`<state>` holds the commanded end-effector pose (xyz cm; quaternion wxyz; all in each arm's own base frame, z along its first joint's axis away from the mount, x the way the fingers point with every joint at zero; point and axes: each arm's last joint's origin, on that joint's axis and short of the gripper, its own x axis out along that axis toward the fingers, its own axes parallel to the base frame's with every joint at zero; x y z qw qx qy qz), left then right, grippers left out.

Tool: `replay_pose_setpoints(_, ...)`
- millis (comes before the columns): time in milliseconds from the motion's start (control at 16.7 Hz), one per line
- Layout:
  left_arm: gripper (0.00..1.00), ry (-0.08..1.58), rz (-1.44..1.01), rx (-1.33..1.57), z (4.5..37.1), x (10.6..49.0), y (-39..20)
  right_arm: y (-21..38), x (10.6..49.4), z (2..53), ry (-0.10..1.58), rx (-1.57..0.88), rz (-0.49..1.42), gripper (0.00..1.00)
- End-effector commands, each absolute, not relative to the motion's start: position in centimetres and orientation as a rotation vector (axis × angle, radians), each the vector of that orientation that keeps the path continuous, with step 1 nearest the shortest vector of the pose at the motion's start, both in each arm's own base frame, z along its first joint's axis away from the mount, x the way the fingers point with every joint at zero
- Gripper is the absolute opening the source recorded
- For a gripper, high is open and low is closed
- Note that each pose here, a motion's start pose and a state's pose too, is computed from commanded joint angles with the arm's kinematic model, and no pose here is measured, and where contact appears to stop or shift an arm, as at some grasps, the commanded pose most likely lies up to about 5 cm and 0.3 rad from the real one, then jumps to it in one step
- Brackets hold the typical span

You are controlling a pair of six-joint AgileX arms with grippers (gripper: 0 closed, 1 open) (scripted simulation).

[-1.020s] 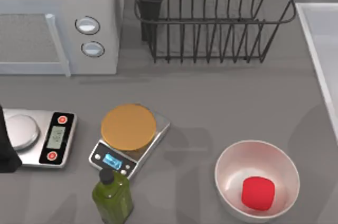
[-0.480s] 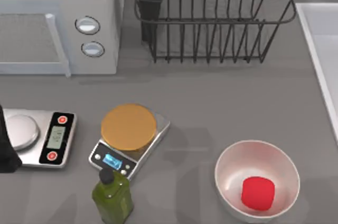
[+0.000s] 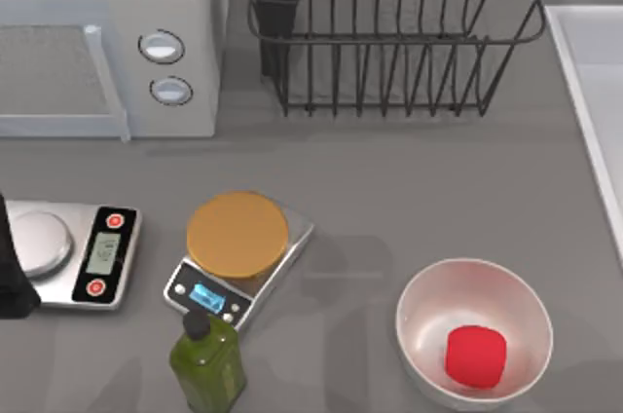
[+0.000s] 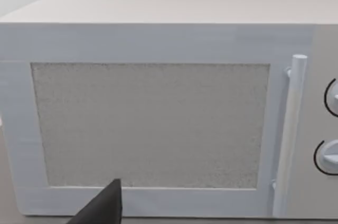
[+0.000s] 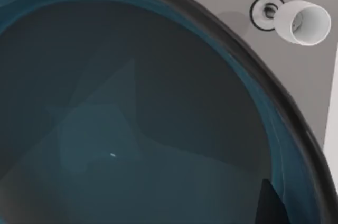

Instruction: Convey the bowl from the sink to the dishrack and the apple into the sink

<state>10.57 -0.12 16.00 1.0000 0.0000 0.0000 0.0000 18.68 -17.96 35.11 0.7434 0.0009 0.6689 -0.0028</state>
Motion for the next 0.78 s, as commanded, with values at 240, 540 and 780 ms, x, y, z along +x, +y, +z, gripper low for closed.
replay_pose_setpoints(240,1.0,0.0,0.0,0.0,16.0,10.6,-0.1,-17.4,20.3,35.1,1.451,-0.057,-0.029,0.0)
replay_pose_setpoints(540,1.0,0.0,0.0,0.0,16.0,10.6,-0.1,-12.2,27.8,35.4,1.3,-0.31,-0.095,0.0)
replay_pose_setpoints(780,1.0,0.0,0.0,0.0,16.0,10.6,-0.1,-1.7,33.9,36.3,0.985,-0.493,-0.104,0.0)
